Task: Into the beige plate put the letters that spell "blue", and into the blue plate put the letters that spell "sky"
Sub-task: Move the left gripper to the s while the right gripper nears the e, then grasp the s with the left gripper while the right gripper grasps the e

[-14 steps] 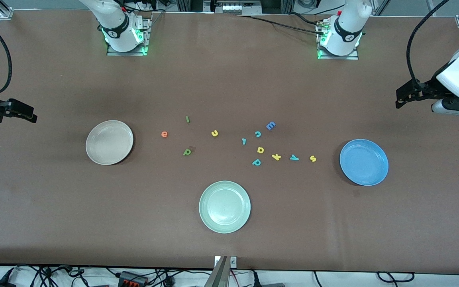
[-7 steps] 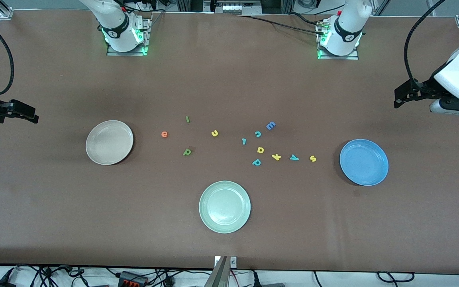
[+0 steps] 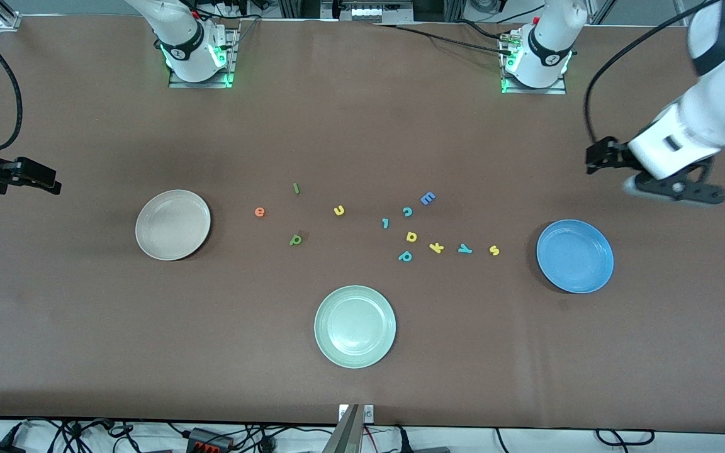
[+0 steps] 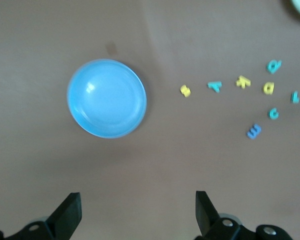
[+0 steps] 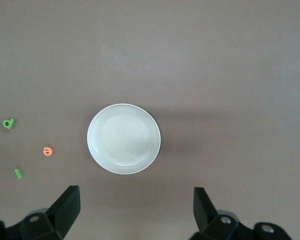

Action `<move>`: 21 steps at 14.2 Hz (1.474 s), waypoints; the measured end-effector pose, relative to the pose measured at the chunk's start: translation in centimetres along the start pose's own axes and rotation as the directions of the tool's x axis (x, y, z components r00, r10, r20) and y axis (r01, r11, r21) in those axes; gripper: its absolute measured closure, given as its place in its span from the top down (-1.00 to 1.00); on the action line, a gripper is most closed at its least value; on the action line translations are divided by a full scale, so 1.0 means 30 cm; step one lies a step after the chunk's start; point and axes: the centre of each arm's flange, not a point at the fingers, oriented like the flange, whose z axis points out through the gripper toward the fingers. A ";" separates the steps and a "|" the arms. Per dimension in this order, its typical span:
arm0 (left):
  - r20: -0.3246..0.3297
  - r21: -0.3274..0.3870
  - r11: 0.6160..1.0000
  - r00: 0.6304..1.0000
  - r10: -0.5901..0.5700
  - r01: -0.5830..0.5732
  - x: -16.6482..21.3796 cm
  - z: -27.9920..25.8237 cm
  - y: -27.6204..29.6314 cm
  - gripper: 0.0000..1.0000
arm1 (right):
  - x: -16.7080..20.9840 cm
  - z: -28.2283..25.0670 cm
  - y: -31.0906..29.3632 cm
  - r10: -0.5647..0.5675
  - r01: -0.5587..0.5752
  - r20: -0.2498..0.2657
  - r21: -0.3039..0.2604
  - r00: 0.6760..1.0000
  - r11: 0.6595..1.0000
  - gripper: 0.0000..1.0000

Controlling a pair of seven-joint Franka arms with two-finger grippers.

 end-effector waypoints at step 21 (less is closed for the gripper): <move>0.043 -0.021 0.871 0.870 -0.490 0.491 0.427 1.064 0.205 0.89 | -0.057 0.983 -0.884 -0.008 0.004 0.207 0.021 0.978 1.000 1.00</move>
